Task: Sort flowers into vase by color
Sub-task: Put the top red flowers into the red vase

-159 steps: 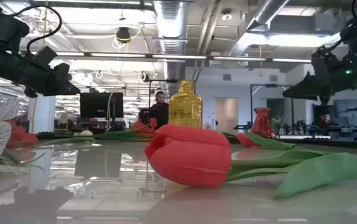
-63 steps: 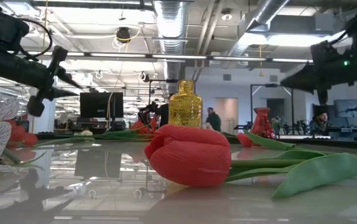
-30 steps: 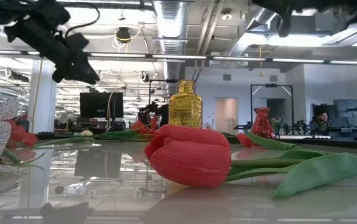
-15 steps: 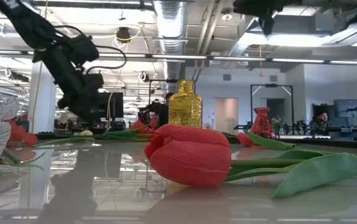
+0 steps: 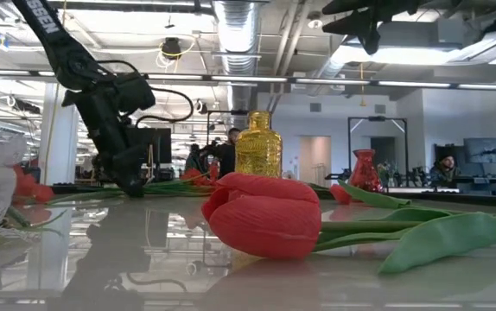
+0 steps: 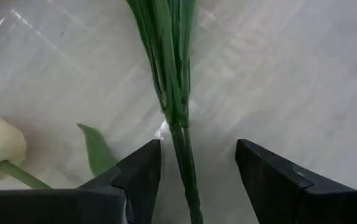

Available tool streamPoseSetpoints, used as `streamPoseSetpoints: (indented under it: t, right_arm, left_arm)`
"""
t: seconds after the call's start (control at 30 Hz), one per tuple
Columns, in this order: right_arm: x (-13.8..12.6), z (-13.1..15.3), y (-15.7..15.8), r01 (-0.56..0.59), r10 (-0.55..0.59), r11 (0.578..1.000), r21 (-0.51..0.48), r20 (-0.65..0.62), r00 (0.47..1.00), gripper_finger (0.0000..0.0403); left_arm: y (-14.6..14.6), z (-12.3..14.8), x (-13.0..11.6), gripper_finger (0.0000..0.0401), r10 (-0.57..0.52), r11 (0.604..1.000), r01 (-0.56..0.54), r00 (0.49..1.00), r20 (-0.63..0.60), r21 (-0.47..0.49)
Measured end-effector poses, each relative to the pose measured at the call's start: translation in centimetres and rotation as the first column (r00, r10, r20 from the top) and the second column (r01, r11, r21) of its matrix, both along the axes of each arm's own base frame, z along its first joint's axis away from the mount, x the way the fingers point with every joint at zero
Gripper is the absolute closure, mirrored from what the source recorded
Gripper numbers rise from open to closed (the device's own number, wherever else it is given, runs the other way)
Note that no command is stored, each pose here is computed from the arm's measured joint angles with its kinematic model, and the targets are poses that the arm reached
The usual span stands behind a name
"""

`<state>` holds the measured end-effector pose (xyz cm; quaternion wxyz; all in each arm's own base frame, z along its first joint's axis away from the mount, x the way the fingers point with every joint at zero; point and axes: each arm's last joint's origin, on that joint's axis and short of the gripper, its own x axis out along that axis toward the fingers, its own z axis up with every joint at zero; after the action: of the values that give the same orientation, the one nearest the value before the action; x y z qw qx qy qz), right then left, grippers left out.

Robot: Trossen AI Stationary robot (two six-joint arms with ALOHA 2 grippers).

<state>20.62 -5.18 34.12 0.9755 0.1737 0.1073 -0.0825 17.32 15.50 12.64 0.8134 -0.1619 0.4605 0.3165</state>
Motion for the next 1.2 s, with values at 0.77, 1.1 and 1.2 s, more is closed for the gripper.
streamPoseSetpoints:
  t: [0.77,1.1,1.2]
  right_arm:
    - [3.7,-1.0,0.8,-0.067,0.067,0.998,-0.007,0.057,0.996,0.0237]
    - [9.8,-1.5,-1.2,-0.02,0.06,0.99,-0.143,0.28,0.958,0.0178]
    - [11.2,-1.1,-2.0,-0.027,0.065,0.991,-0.134,0.285,0.956,0.0158]
  left_arm:
    - [-1.1,19.1,1.5,0.0401,-0.306,0.952,0.138,0.434,0.847,0.273]
    - [-4.0,19.8,5.1,0.04,-0.343,0.916,0.28,0.185,0.921,0.286]
    - [-4.7,19.5,6.0,0.04,-0.335,0.914,0.298,0.171,0.927,0.276]
